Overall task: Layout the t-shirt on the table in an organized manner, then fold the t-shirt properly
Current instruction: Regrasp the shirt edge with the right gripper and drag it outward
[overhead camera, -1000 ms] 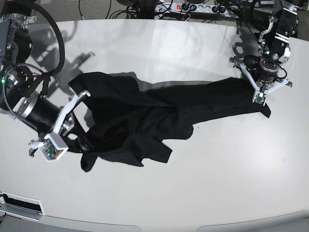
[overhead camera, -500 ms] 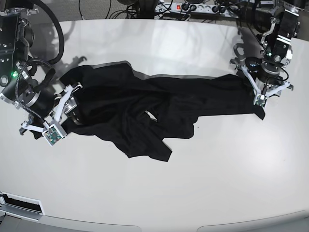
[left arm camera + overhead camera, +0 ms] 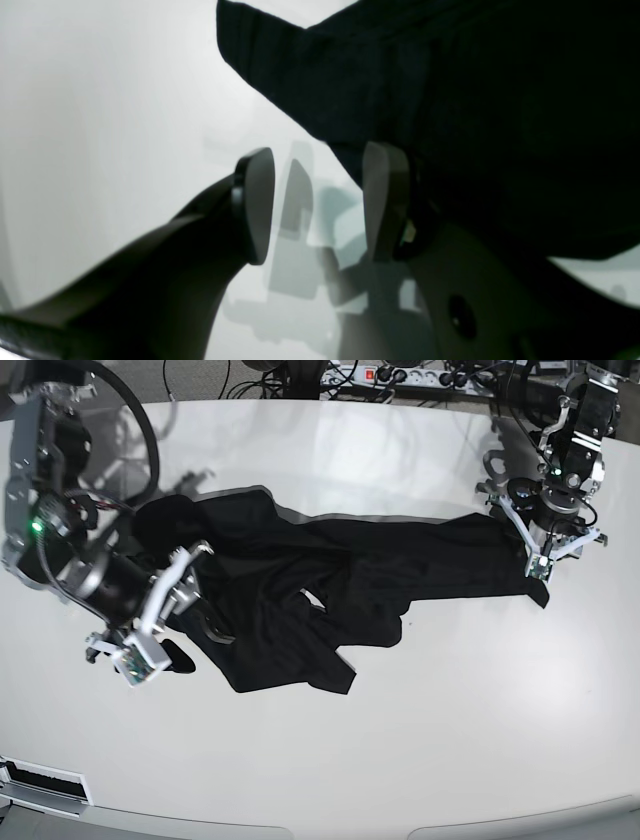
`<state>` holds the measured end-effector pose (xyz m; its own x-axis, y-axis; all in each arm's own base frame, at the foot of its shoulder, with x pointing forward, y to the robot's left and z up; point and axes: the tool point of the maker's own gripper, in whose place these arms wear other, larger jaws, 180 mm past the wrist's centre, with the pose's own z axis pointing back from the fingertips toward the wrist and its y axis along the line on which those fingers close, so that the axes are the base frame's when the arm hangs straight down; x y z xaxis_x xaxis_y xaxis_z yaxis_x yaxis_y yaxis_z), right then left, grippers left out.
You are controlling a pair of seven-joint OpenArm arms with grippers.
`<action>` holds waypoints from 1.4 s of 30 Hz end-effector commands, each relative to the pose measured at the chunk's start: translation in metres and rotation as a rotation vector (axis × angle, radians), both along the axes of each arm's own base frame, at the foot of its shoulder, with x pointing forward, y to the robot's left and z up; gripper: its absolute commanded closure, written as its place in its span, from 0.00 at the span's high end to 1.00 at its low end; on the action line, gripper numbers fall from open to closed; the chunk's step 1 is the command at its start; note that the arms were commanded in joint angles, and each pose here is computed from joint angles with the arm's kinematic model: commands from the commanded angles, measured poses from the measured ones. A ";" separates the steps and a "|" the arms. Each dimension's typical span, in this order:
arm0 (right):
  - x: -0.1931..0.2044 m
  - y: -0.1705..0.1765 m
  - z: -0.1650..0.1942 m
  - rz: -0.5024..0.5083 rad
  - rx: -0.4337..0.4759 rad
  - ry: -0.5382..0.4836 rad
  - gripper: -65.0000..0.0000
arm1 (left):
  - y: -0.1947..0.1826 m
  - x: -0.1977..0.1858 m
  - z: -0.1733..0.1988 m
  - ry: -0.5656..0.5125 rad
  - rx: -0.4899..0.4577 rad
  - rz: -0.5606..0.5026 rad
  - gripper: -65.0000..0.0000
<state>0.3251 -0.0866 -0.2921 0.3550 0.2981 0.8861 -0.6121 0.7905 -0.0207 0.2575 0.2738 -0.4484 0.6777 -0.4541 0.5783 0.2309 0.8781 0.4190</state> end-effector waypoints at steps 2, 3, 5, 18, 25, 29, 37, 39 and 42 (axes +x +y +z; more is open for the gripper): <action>0.026 0.005 -0.002 -0.006 0.029 0.001 0.58 | 0.003 -0.002 0.000 0.018 0.005 0.002 0.47; 0.036 0.005 -0.011 -0.015 0.034 0.034 0.58 | 0.003 -0.003 -0.001 0.022 0.005 0.004 0.47; 0.058 0.002 -0.028 -0.043 0.045 0.097 0.58 | 0.004 -0.004 -0.002 0.031 0.009 0.008 0.47; 0.125 -0.013 -0.088 -0.126 0.206 0.424 0.58 | 0.004 -0.004 -0.002 0.029 0.005 0.008 0.47; 0.125 0.009 -0.091 -0.106 0.237 0.451 0.55 | 0.004 -0.004 -0.002 0.029 0.004 0.009 0.47; 0.129 0.009 -0.101 -0.148 0.164 0.436 0.41 | 0.004 -0.004 -0.002 0.030 0.004 0.010 0.47; 0.137 0.021 -0.086 -0.059 0.156 0.309 0.00 | 0.004 -0.004 -0.002 0.029 0.004 0.009 0.47; 0.141 0.022 -0.073 -0.041 0.196 0.271 0.00 | 0.004 -0.004 -0.002 0.029 0.005 0.009 0.47; 0.143 0.019 -0.058 -0.042 0.248 0.258 0.00 | 0.005 -0.004 -0.002 0.033 0.013 0.008 0.47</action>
<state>0.4505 -0.0636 -0.3762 0.6406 0.0891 0.7627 -0.5234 0.7775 0.3487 0.2564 0.2746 -0.4492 0.6856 -0.4481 0.5737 0.2263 0.8802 0.4171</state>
